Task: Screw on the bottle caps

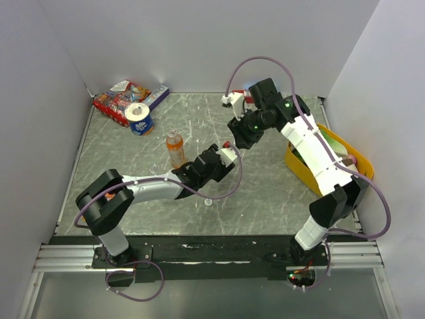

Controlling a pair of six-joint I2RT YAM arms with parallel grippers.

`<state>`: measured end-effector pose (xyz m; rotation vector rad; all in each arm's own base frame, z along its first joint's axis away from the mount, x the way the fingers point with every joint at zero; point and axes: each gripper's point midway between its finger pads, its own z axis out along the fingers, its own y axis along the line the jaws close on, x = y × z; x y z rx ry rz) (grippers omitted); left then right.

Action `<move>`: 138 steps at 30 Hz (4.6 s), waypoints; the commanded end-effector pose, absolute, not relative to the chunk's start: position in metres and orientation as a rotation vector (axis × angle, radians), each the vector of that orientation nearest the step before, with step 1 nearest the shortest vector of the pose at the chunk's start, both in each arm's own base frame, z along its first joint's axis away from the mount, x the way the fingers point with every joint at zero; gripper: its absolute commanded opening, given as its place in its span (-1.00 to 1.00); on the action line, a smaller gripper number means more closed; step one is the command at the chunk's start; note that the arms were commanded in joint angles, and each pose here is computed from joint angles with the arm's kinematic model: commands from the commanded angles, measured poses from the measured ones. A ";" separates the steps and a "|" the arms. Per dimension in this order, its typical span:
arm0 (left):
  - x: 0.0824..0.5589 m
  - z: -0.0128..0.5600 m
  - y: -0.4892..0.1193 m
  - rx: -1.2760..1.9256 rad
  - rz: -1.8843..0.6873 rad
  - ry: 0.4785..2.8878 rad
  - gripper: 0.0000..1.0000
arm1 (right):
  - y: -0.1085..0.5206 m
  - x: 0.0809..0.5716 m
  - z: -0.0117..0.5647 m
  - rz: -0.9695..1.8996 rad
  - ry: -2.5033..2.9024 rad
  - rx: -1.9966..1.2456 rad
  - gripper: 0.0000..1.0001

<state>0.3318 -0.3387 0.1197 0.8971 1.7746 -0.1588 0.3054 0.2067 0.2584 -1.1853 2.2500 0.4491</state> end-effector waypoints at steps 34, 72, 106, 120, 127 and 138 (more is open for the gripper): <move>0.249 0.172 -0.354 1.542 -0.591 1.304 -0.98 | 0.211 0.180 0.305 0.320 0.845 -2.098 0.36; 0.366 0.228 -0.353 0.455 -0.225 1.611 -0.98 | 0.245 0.264 0.265 0.924 2.354 -0.976 -1.00; 0.250 0.152 -0.352 1.516 -0.609 1.329 -0.98 | 0.201 0.180 0.306 0.418 0.928 -2.107 0.36; 0.254 0.167 -0.355 1.538 -0.574 1.256 -0.98 | 0.213 0.171 0.280 0.434 0.839 -2.232 0.24; 0.255 0.169 -0.355 1.538 -0.565 1.240 -0.98 | 0.217 0.176 0.276 0.419 0.844 -2.231 0.06; 0.254 0.170 -0.358 1.554 -0.566 1.222 -0.98 | 0.227 0.190 0.273 0.294 0.754 -2.184 0.09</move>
